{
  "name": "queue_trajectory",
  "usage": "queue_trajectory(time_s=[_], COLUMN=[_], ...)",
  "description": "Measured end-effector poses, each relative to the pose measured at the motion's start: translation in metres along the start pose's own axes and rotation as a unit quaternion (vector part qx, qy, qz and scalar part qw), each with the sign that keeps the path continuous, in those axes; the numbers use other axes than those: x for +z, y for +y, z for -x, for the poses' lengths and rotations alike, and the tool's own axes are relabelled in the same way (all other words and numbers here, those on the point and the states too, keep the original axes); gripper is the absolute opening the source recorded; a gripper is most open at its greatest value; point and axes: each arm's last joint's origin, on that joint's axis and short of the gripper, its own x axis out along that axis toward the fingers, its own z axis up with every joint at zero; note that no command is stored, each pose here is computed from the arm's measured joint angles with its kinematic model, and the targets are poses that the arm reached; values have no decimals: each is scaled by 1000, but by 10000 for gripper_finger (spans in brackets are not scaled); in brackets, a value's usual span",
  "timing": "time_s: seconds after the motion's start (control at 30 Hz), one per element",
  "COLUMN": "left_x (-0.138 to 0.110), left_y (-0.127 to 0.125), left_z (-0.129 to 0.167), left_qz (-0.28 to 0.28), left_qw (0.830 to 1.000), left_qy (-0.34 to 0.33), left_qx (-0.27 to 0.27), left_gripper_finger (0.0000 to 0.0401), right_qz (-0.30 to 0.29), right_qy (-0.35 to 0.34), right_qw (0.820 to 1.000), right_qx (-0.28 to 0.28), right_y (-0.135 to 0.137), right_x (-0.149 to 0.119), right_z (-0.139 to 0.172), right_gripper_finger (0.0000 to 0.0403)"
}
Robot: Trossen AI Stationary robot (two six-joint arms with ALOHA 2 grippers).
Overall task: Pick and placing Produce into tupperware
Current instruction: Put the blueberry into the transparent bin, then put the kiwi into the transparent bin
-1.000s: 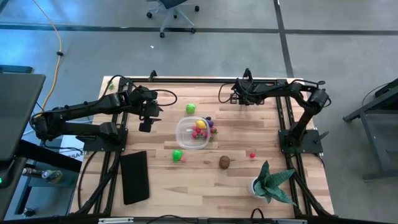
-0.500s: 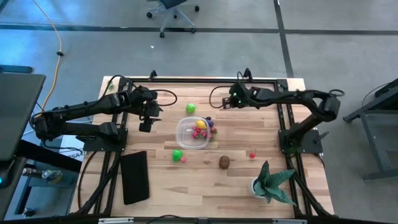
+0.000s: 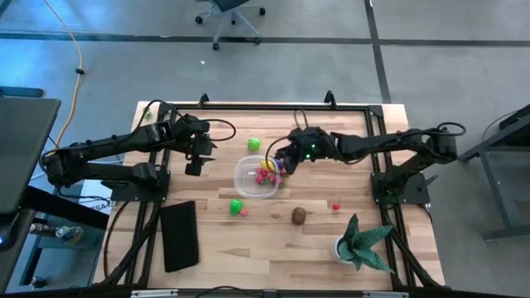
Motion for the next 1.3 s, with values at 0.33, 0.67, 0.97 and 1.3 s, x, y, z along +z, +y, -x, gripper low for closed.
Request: queue_trajectory(time_s=[0.33, 0.67, 0.97, 1.3], left_x=[0, 0, 0, 0], left_y=[0, 0, 0, 0], left_z=[0, 0, 0, 0], left_qz=[0, 0, 0, 0], left_qw=[1000, 1000, 1000, 1000], left_qy=[0, 0, 0, 0], left_qx=[0, 0, 0, 0], left_gripper_finger=[193, 193, 193, 193], right_qz=[74, 141, 158, 160], right_qy=[92, 185, 192, 201], right_qw=[993, 972, 967, 964], right_qx=[-2, -26, -48, -63], right_y=[17, 34, 36, 34], right_x=[-14, -24, -26, -28], right_z=[-53, -89, -93, -92], right_gripper_finger=[53, 53, 63, 128])
